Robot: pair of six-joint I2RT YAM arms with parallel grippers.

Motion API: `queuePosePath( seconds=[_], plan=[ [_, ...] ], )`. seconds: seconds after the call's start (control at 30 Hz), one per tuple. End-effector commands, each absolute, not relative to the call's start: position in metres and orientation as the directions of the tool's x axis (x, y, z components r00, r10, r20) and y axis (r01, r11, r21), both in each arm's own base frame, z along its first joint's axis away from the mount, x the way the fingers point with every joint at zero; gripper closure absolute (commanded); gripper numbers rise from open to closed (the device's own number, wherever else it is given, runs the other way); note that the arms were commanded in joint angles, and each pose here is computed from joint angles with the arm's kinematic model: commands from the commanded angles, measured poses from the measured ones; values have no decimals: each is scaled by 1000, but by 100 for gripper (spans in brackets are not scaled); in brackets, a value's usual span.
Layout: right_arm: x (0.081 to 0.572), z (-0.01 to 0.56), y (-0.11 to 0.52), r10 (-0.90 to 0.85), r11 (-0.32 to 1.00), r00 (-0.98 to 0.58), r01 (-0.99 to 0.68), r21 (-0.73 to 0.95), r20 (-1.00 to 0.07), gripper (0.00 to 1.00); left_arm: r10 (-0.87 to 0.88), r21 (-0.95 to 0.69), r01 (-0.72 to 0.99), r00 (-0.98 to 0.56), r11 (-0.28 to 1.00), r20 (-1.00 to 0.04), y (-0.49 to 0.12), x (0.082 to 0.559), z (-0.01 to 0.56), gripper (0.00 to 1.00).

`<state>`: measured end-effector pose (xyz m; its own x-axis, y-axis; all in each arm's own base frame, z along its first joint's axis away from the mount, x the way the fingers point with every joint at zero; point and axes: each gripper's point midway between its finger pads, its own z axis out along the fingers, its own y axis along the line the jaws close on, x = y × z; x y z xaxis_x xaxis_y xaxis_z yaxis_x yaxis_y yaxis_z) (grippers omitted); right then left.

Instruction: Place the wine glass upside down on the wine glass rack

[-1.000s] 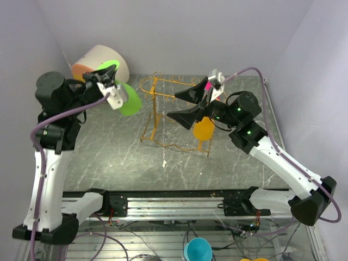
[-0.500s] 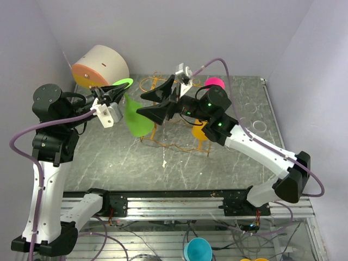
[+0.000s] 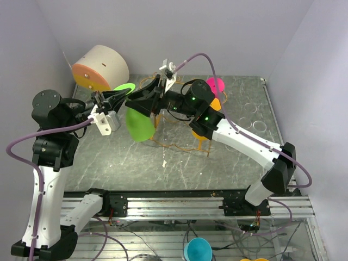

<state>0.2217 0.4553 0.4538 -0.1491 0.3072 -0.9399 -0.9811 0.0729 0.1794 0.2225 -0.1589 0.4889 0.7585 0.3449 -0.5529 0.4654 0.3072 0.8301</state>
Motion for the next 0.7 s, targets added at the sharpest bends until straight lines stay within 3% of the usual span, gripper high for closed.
queuePosePath(
  seconds=[0.0, 0.17, 0.47, 0.67],
  plan=[
    [220, 460, 462, 302, 63, -154, -981, 181, -941, 65, 320, 872, 406, 817, 273, -480, -162, 213, 495, 93],
    [221, 451, 465, 281, 64, -171, -978, 196, -944, 73, 334, 887, 379, 826, 265, -453, -161, 215, 495, 93],
    [216, 441, 467, 239, 50, -193, -976, 211, -951, 74, 366, 915, 309, 845, 259, -390, -158, 219, 500, 93],
    [211, 440, 470, 229, 16, -202, -977, 211, -952, 95, 357, 916, 300, 851, 268, -384, -158, 218, 504, 93]
  ],
)
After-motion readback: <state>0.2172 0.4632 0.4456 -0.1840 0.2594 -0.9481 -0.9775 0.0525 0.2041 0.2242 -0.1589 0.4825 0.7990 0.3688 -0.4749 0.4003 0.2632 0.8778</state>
